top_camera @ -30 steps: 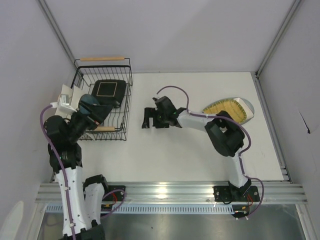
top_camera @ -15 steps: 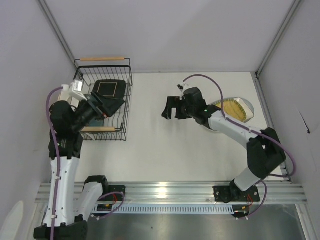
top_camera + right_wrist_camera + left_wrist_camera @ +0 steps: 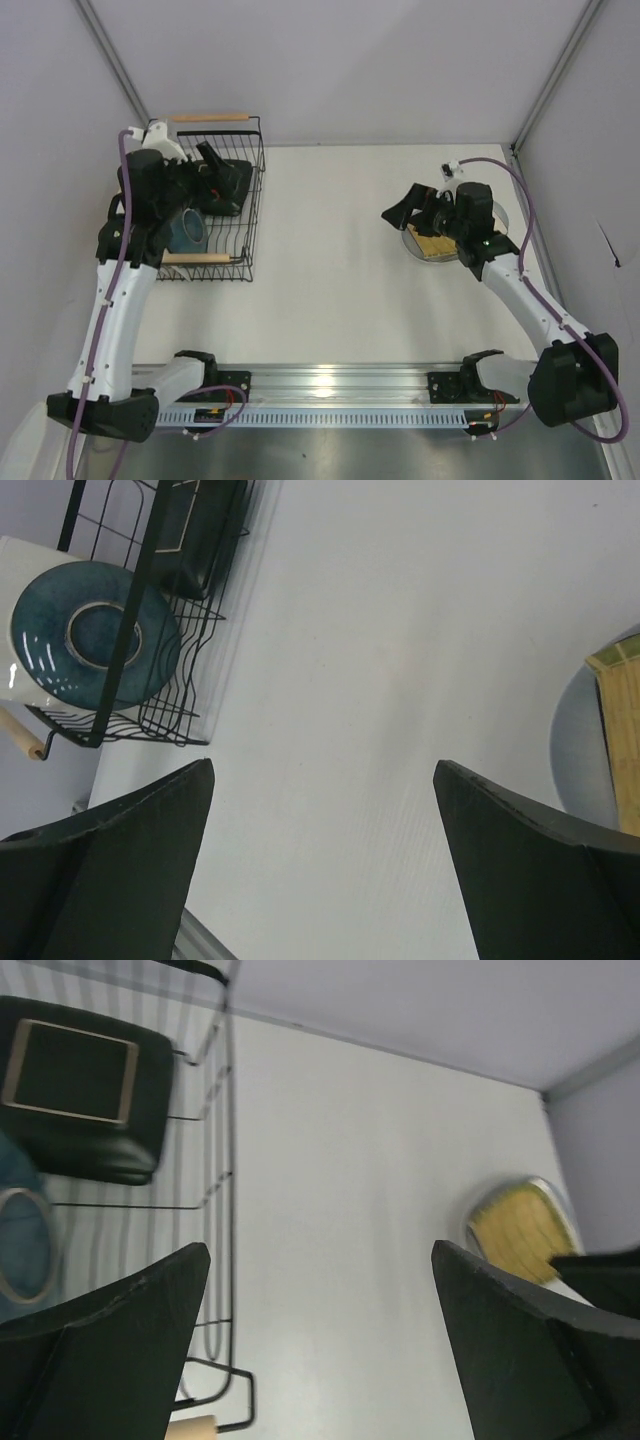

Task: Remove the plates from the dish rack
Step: Grab a plate with the left arm, then place the plate on the table

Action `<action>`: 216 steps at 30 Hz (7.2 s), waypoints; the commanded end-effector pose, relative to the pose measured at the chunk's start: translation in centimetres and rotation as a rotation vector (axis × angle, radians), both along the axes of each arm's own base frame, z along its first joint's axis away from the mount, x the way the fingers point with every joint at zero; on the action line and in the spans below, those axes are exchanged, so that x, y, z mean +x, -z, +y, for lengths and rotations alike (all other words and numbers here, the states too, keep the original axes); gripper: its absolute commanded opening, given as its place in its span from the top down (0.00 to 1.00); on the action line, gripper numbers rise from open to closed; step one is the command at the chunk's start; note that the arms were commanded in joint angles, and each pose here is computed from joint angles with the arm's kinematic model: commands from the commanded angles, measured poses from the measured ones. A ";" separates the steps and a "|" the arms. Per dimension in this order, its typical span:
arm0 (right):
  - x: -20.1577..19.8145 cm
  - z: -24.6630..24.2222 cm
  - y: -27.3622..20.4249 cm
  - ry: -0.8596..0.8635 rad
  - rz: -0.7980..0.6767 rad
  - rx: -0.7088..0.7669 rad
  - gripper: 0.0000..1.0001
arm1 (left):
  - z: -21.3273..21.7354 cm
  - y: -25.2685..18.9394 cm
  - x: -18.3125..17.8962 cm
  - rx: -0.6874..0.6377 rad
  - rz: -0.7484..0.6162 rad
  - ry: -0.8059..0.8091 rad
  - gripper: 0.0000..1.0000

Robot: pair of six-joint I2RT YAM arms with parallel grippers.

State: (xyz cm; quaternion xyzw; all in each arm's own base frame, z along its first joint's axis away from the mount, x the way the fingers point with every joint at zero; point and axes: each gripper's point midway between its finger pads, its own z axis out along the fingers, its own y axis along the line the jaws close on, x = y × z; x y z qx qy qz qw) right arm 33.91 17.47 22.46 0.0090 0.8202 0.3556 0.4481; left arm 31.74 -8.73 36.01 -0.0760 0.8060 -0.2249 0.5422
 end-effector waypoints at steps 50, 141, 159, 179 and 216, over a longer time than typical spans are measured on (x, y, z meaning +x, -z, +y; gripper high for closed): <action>-2.5 3.3 4.5 -0.195 0.109 0.042 0.00 | 16.0 15.4 2.8 0.331 0.477 -0.554 0.00; 1.0 14.2 0.7 -0.363 0.035 -0.007 0.00 | 11.3 5.8 3.9 0.137 0.144 -0.373 1.00; 2.8 3.3 -4.0 -0.042 -0.070 0.035 0.00 | -2.2 -11.3 3.1 -0.033 -0.356 0.084 1.00; 0.1 -13.4 -1.8 0.479 0.031 0.044 0.00 | -21.3 2.2 0.2 0.479 -0.224 0.339 1.00; -6.1 -18.2 17.8 0.938 0.530 0.194 1.00 | -32.9 27.3 -14.8 0.922 -0.128 0.657 1.00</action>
